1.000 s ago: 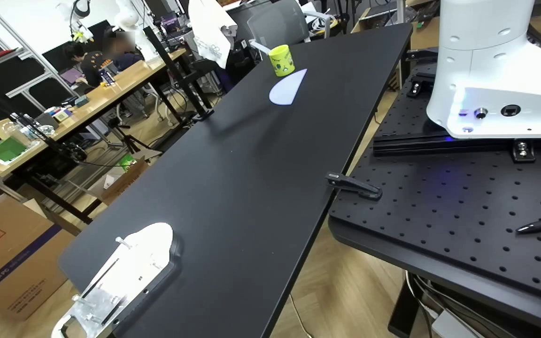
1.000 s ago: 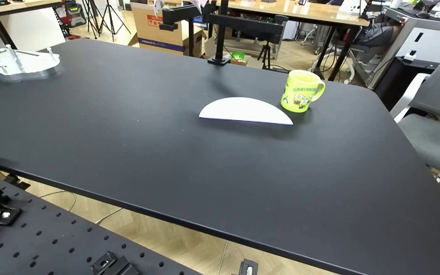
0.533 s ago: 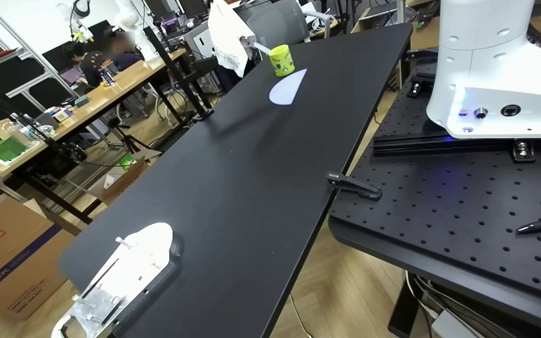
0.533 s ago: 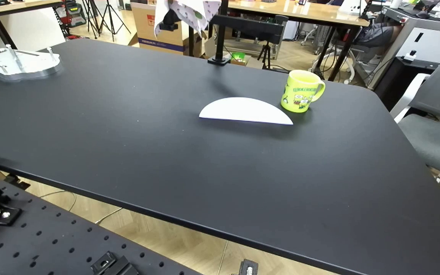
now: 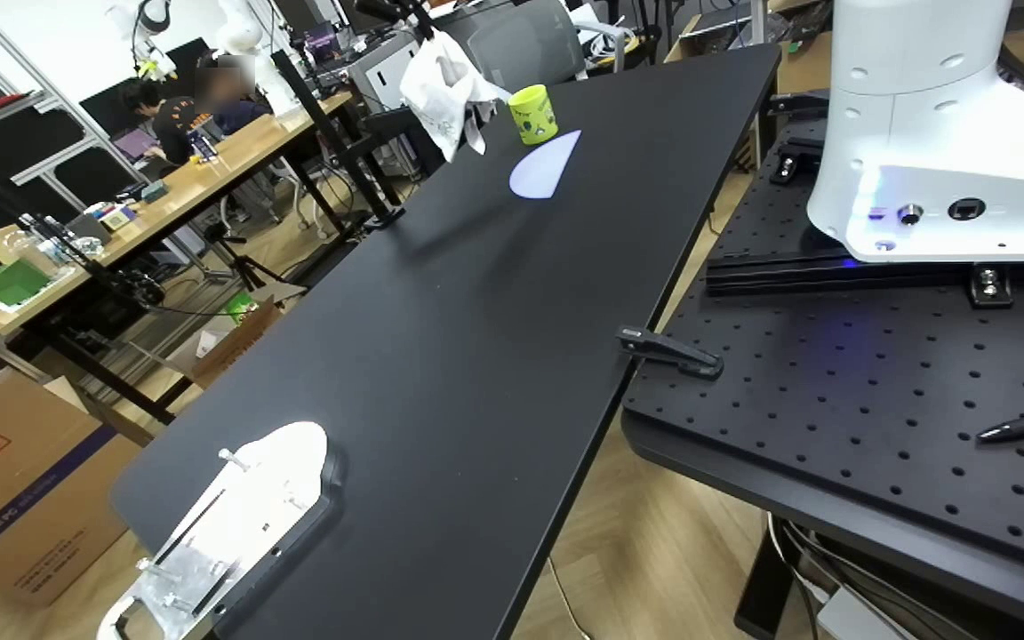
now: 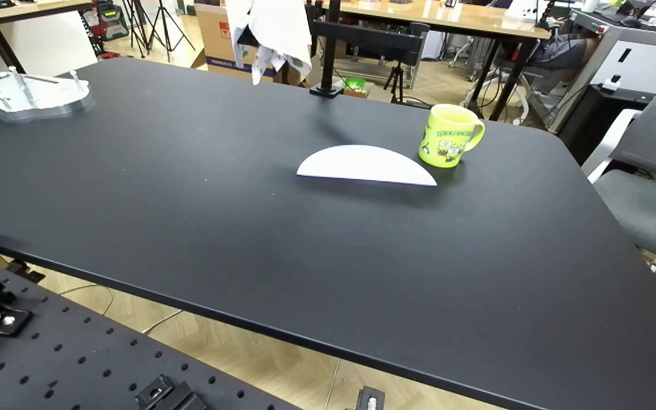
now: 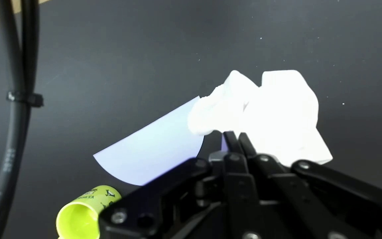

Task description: Take the cloth from the table, hang it on the black stand, drop it from the stand, then pick it up and hang it on the stand

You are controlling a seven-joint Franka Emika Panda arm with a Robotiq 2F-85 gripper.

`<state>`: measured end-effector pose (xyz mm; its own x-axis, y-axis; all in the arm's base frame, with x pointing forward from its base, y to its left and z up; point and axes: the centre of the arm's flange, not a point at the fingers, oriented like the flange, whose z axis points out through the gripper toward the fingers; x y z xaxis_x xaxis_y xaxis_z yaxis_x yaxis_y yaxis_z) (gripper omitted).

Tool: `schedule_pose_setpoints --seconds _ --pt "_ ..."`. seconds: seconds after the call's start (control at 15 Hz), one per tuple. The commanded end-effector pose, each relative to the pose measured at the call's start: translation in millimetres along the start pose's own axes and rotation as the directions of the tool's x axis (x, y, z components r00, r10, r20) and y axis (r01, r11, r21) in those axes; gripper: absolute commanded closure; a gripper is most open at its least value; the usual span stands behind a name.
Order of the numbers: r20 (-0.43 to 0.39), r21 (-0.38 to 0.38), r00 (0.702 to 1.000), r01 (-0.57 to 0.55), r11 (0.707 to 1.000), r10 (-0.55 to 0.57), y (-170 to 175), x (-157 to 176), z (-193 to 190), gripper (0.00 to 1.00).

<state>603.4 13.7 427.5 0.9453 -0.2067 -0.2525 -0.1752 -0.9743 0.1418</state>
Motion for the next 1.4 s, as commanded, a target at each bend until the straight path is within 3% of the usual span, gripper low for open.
schedule_pose_setpoints --seconds 0.0,0.73,0.8,0.87,1.33 --pt "-0.007 -0.016 0.998 0.06 0.998 -0.06 -11 -18 15 0.99" --pt "0.028 -0.04 0.988 0.153 0.987 -0.152 -29 -30 42 0.99" --pt "0.028 -0.044 0.987 0.159 0.986 -0.158 -30 -29 42 0.72" --pt "0.023 -0.05 0.987 0.163 0.985 -0.162 -30 -29 41 0.72" --pt "-0.077 -0.134 0.976 0.191 0.972 -0.202 -39 -36 13 0.25"
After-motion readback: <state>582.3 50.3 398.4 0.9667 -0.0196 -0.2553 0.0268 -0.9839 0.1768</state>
